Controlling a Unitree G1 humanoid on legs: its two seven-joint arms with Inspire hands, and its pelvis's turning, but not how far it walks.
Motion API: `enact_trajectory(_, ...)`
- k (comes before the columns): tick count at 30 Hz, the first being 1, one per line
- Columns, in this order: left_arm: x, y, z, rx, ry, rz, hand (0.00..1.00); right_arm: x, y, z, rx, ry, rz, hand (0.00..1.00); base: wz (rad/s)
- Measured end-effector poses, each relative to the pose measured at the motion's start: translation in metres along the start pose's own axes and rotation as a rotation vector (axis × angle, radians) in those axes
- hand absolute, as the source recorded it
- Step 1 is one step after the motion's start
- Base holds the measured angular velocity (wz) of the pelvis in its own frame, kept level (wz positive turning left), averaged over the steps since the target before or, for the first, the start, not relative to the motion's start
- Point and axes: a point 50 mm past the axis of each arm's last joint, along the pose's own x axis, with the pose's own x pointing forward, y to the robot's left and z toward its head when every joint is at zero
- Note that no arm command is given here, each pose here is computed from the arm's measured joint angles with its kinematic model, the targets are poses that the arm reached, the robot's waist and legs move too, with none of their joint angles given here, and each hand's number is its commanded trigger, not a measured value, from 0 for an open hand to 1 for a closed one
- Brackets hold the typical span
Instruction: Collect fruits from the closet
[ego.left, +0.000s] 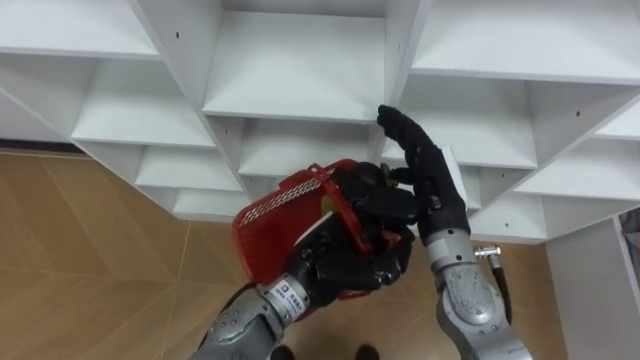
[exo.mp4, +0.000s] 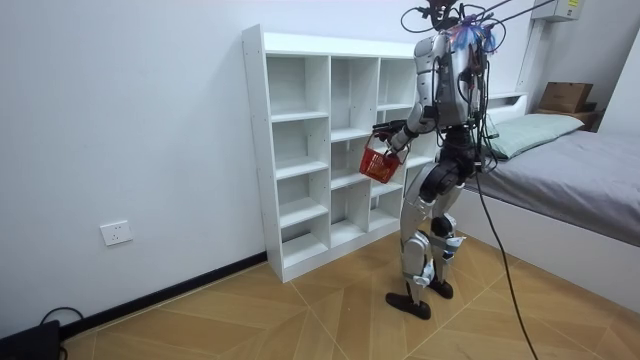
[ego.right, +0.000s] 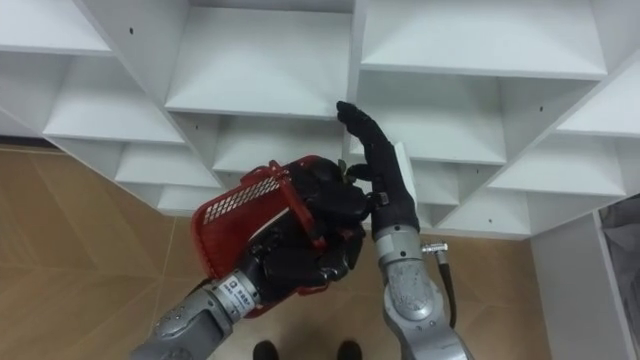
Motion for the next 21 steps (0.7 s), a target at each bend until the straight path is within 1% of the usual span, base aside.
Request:
enact_trajectory(14,-0.005,0.007,0.009,0.121,0.025,0.005,1.0,-0.001,0.0,0.001,-0.005,-0.011,0.015,0.0,-0.01)
enact_trajectory(21,-0.009,0.011,0.009,0.171,0.06,0.008,1.0,-0.002,-0.007,-0.001,-0.083,-0.011,0.048,0.0,0.0)
